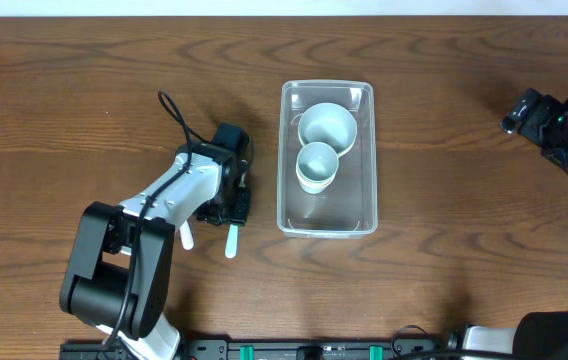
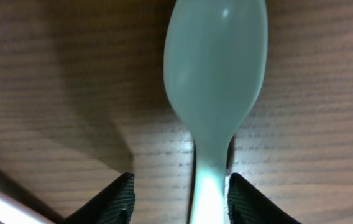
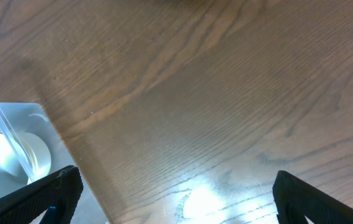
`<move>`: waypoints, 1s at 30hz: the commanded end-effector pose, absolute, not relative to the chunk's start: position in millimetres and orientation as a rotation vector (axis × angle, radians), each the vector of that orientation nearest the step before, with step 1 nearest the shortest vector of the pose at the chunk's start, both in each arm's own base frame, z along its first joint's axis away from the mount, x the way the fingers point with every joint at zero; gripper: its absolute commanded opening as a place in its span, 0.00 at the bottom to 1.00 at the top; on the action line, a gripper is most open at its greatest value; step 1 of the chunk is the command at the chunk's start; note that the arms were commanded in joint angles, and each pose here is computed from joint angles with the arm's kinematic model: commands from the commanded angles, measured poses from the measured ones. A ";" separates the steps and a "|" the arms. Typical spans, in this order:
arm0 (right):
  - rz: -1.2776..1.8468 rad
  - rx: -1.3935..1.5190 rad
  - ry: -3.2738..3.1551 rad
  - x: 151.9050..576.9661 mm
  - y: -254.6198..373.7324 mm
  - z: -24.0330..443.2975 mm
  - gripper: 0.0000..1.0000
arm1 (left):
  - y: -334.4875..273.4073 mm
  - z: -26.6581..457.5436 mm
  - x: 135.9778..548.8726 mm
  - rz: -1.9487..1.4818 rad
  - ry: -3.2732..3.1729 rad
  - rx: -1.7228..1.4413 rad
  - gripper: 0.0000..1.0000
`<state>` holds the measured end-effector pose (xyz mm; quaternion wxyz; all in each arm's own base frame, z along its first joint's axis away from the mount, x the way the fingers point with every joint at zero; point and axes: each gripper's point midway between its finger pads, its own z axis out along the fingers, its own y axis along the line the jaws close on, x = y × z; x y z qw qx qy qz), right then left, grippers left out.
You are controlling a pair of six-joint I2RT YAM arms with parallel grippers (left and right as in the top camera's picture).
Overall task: Pack container
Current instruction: 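Lower the left gripper onto the mint-green spoon and grasp it, then carry the spoon into the container with the left gripper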
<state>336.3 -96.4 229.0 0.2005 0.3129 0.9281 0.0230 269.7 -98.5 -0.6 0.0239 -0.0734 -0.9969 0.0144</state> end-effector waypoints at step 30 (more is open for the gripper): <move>0.060 0.867 2.599 335.5 -97.8 228.2 0.99 | -110.3 77.3 299.2 0.098 -3.198 -0.252 0.06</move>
